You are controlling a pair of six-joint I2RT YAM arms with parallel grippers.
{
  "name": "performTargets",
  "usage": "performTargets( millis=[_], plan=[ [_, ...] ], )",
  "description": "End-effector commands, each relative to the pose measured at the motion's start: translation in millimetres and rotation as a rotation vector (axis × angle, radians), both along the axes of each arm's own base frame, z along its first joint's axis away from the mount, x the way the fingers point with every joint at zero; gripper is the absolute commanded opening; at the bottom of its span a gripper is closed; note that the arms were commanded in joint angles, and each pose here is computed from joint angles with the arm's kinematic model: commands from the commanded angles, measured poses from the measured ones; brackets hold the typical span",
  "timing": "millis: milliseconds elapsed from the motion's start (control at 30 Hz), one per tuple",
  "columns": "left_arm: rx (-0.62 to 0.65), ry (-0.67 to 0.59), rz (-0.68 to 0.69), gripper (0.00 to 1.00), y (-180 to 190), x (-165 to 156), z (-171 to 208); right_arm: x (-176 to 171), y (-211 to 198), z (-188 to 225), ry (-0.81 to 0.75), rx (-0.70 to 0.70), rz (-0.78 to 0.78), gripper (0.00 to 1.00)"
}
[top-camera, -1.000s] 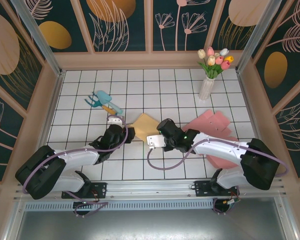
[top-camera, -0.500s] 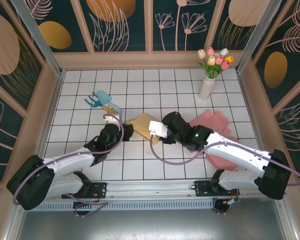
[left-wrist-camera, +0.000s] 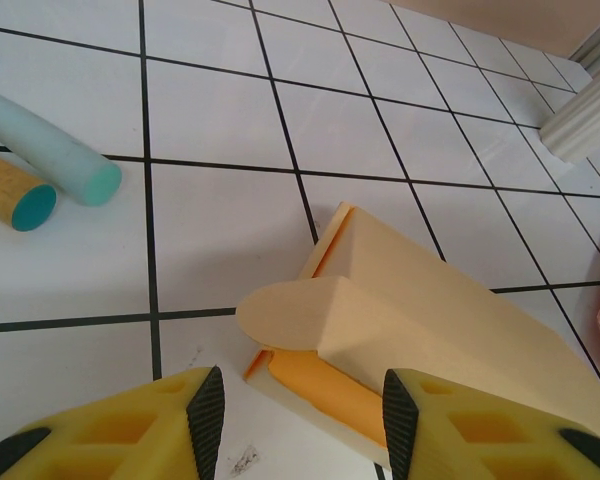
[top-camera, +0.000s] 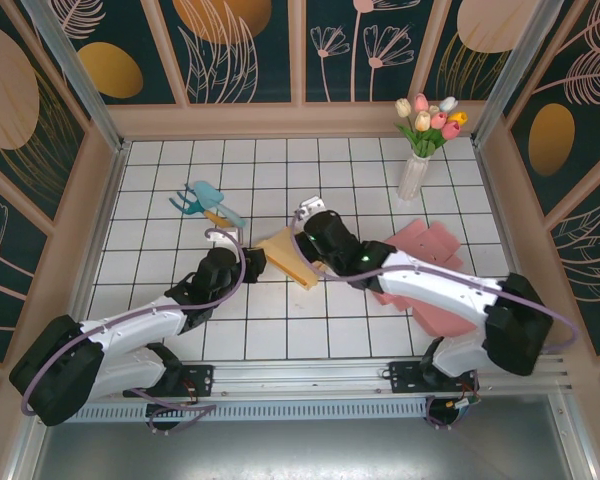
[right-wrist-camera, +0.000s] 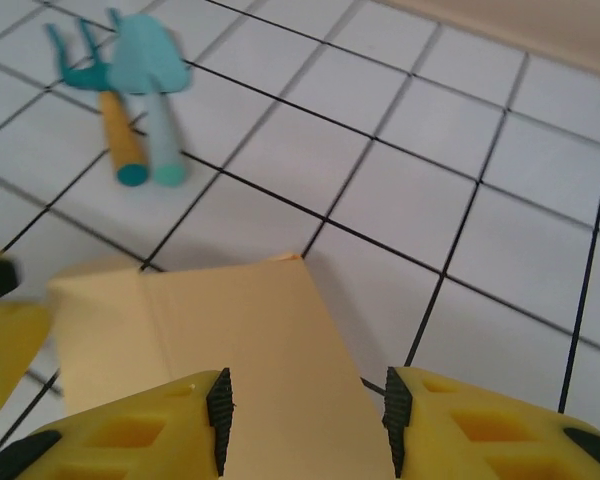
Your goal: Fold the paper box
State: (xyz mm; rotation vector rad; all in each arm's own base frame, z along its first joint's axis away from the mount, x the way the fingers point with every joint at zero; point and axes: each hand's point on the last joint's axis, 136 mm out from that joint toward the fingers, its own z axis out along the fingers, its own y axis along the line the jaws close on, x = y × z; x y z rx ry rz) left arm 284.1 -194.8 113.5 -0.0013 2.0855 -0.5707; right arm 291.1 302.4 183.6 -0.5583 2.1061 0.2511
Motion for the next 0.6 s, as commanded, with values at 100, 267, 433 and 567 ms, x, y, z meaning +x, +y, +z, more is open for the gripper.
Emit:
performTargets(
  millis=[100, 267, 433, 567],
  plan=[
    [0.020, -0.011, -0.001, 0.48, 0, 1, -3, 30, -3, -43, 0.061, -0.045, -0.255, 0.47],
    [0.030, -0.009, 0.004, 0.48, 2, 1, -7, 25, 9, -74, 0.095, -0.065, -0.207, 0.46],
    [0.027, -0.011, 0.006, 0.48, 2, 1, -6, 16, 17, -104, 0.108, -0.157, -0.141, 0.46],
    [0.034, -0.007, 0.002, 0.48, 2, 0, -6, 6, 19, -119, 0.113, -0.199, -0.083, 0.46]
  ],
)
